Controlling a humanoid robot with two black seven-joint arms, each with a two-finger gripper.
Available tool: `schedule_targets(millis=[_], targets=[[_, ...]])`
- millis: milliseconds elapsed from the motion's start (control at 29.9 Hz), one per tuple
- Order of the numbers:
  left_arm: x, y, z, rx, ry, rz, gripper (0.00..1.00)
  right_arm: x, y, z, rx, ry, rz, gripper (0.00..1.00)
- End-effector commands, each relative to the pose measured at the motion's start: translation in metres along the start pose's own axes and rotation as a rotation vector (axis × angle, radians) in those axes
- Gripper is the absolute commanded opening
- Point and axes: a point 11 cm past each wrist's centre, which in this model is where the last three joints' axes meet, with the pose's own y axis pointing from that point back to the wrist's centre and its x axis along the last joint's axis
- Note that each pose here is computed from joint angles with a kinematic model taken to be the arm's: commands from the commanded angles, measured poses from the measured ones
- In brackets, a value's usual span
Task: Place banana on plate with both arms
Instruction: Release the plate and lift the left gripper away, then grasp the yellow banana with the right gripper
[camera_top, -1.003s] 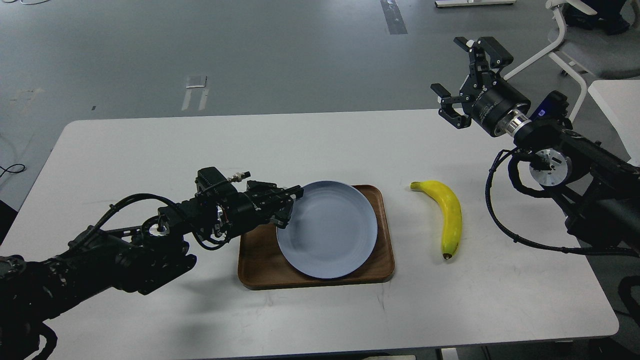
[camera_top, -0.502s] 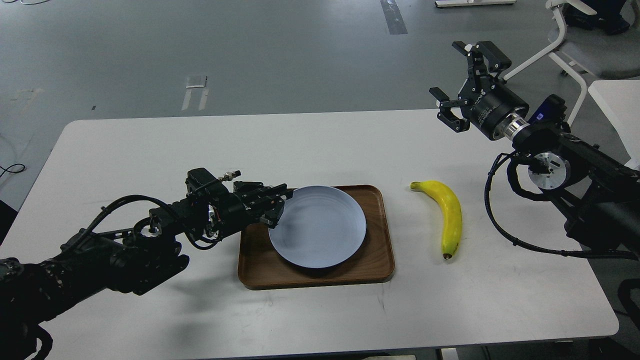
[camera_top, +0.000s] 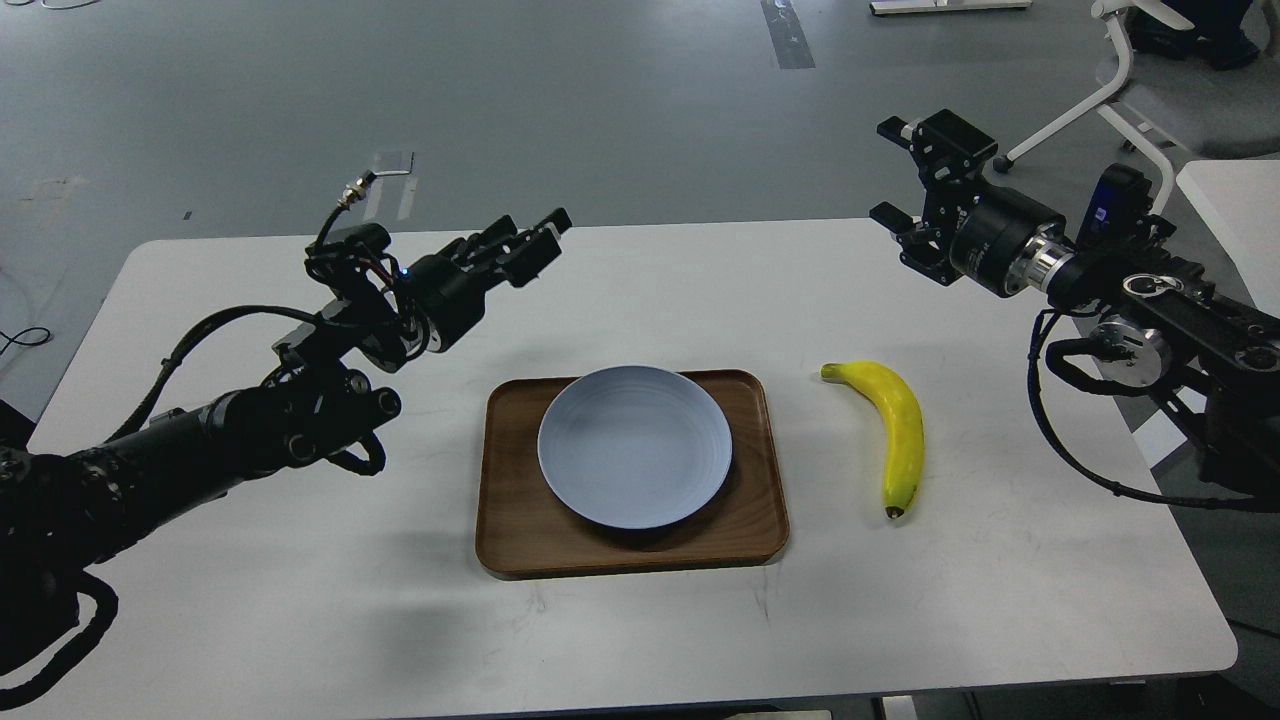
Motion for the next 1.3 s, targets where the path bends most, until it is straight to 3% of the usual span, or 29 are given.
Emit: schedule_targets(millis=[0, 201, 502, 535, 635, 802, 936, 970, 1036, 1103, 1271], targets=[[0.046, -0.005, -0.005, 0.078, 0.276, 0.113, 0.98, -0.02, 0.023, 0.04, -0.196, 0.486, -0.157, 0.98], [0.077, -0.002, -0.022, 0.24, 0.65, 0.2, 0.98, -0.052, 0.049, 0.084, -0.314, 0.669, -0.329, 0.95], [0.078, 0.007, -0.032, 0.25, 0.666, 0.195, 0.98, -0.065, 0.054, 0.097, -0.336, 0.783, -0.392, 0.92], [0.077, 0.007, -0.033, 0.251, 0.667, 0.194, 0.98, -0.065, 0.055, 0.098, -0.342, 0.786, -0.396, 0.9], [0.073, 0.011, -0.038, 0.265, 0.665, 0.191, 0.98, -0.069, 0.058, 0.104, -0.359, 0.793, -0.422, 0.64], [0.071, 0.013, -0.041, 0.273, 0.664, 0.189, 0.98, -0.075, 0.057, 0.107, -0.363, 0.796, -0.436, 0.59], [0.069, 0.018, -0.048, 0.286, 0.662, 0.193, 0.98, -0.077, 0.054, 0.107, -0.363, 0.8, -0.437, 0.45], [0.071, 0.02, -0.049, 0.285, 0.658, 0.197, 0.98, -0.077, 0.053, 0.106, -0.36, 0.8, -0.434, 0.41], [0.07, 0.023, -0.053, 0.293, 0.657, 0.199, 0.98, -0.079, 0.05, 0.105, -0.342, 0.81, -0.418, 0.19], [0.069, 0.025, -0.056, 0.299, 0.657, 0.201, 0.98, -0.077, 0.049, 0.103, -0.332, 0.819, -0.399, 0.06], [0.069, 0.028, -0.059, 0.299, 0.637, 0.199, 0.98, -0.061, 0.037, 0.081, -0.277, 0.864, -0.322, 0.01]])
